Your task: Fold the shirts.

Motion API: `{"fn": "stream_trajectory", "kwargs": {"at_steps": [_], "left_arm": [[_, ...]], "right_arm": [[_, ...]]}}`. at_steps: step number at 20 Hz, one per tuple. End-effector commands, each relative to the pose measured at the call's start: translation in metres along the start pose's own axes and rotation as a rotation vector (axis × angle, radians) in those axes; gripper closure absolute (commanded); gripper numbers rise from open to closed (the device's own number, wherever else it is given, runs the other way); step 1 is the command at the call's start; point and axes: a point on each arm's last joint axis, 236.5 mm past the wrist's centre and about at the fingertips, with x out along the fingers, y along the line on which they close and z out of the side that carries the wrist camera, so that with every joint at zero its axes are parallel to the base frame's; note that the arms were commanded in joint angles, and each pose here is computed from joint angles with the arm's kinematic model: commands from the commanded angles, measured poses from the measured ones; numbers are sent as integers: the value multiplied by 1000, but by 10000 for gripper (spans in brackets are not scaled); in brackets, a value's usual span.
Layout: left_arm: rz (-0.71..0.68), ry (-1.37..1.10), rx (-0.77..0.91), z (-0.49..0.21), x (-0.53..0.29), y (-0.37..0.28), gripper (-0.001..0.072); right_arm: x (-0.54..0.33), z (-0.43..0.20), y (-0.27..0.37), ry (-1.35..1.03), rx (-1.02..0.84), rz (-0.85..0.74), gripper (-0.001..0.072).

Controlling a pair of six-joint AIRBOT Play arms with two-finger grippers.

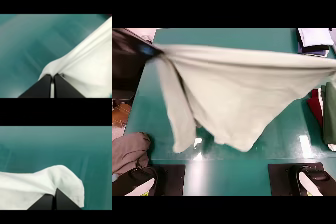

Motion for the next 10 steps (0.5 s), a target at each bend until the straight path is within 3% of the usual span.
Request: {"fn": "stream_trajectory", "kwargs": {"at_steps": [1, 4, 8, 9, 10], "left_arm": [[-163, 256, -88, -61, 98, 3, 679], [-321, 390, -184, -102, 184, 1, 678], [-282, 444, -310, -135, 267, 32, 677], [-273, 451, -318, -139, 275, 36, 532], [-259, 455, -322, -141, 277, 39, 229]], "right_arm": [[70, -15, -8, 228, -17, 7, 697], [149, -35, -18, 359, -21, 16, 697], [223, -56, -51, 458, 56, -19, 697], [234, -60, -59, 482, 70, -30, 697], [241, -61, -66, 492, 78, -36, 696]]}}
